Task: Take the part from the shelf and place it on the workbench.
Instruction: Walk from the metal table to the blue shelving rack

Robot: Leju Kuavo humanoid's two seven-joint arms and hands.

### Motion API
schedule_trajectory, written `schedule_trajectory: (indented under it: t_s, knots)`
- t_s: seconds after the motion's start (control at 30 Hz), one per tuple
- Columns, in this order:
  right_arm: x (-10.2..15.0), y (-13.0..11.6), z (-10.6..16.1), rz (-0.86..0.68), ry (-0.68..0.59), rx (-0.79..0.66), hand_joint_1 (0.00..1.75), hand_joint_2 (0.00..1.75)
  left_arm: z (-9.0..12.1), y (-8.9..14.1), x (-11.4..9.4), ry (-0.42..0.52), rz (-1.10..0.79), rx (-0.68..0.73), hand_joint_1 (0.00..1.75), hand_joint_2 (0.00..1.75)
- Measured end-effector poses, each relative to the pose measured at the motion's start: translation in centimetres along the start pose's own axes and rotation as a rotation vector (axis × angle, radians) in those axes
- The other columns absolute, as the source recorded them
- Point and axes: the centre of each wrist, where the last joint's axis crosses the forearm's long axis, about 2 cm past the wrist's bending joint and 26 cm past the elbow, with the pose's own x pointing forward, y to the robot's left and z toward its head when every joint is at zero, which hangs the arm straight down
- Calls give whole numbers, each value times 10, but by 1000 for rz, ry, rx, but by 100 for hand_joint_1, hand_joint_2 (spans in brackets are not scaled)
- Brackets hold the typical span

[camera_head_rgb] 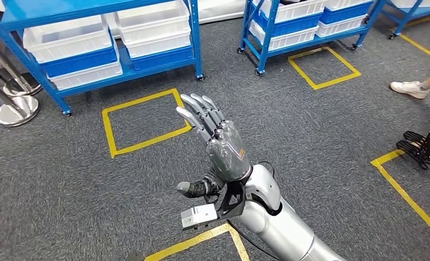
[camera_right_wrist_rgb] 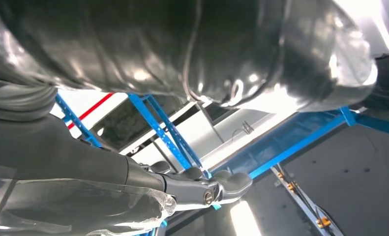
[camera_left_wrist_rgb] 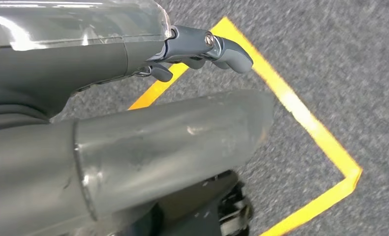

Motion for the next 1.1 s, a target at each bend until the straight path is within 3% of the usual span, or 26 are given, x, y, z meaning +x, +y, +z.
schedule_trajectory:
  t_s: [0.2,0.5,0.6,0.7,0.83,0.97,1.1]
  knots:
    - [-6,5,7,-3,45,57,0,0,0,1,-1,2,2,-1,0,0]
    - [-34,27,51,27,205,252,0,0,2,3,-6,18,13,-10,0,0]
    - [-60,38,92,78,322,382,0,0,2,5,-6,47,16,-18,0,0]
    - [-83,40,151,110,488,537,0,0,2,6,-6,65,16,-24,0,0]
    - [-94,31,223,142,728,716,0,0,2,8,-7,82,17,-28,0,0]
    - [-92,20,266,175,872,827,0,0,3,8,-8,94,9,-38,0,0]
    - [-89,15,284,185,931,873,0,0,3,8,-8,97,7,-41,0,0]
